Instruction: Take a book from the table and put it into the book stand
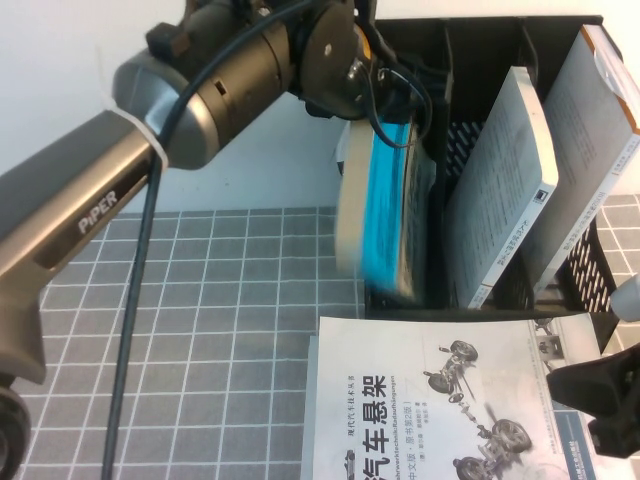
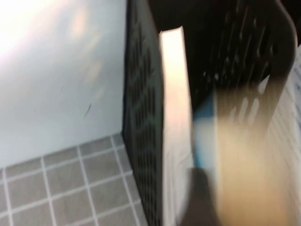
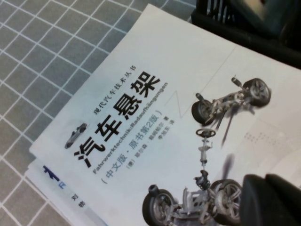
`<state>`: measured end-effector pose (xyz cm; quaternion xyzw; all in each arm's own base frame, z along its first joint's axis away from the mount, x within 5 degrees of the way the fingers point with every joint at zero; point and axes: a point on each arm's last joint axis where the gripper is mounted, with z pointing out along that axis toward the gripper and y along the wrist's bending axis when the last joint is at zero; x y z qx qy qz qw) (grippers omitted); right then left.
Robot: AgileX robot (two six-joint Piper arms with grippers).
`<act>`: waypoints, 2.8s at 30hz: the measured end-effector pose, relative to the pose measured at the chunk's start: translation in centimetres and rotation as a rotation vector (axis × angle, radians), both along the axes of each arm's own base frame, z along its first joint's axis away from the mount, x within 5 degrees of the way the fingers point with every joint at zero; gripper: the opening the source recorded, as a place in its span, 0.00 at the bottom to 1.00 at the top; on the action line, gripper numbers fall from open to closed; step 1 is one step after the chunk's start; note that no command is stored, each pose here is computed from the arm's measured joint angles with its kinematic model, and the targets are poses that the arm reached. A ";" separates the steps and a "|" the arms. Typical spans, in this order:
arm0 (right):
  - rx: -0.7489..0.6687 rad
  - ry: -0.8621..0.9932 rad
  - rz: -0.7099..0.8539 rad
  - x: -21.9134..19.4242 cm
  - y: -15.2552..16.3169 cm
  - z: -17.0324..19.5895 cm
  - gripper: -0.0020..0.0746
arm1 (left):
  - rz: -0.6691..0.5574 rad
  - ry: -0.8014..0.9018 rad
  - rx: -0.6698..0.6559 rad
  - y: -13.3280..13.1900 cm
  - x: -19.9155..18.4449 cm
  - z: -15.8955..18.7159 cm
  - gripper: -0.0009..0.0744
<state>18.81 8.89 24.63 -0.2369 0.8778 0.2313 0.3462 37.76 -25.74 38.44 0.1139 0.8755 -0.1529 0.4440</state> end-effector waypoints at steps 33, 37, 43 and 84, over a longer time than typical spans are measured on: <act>0.176 -0.073 0.343 9.0 12.5 -5.1 0.02 | -0.079 -0.253 0.124 9.7 -12.6 16.1 0.01; 0.170 -0.101 0.348 11.2 13.7 -5.5 0.02 | -0.066 -0.264 0.146 11.6 -14.8 16.3 0.01; 0.104 -0.197 0.289 13.8 14.6 -4.4 0.02 | 0.038 -0.318 0.160 15.0 -18.0 15.9 0.01; -0.566 0.284 0.312 5.8 3.7 4.9 0.02 | -0.035 -0.291 -0.073 16.1 -22.0 3.7 0.01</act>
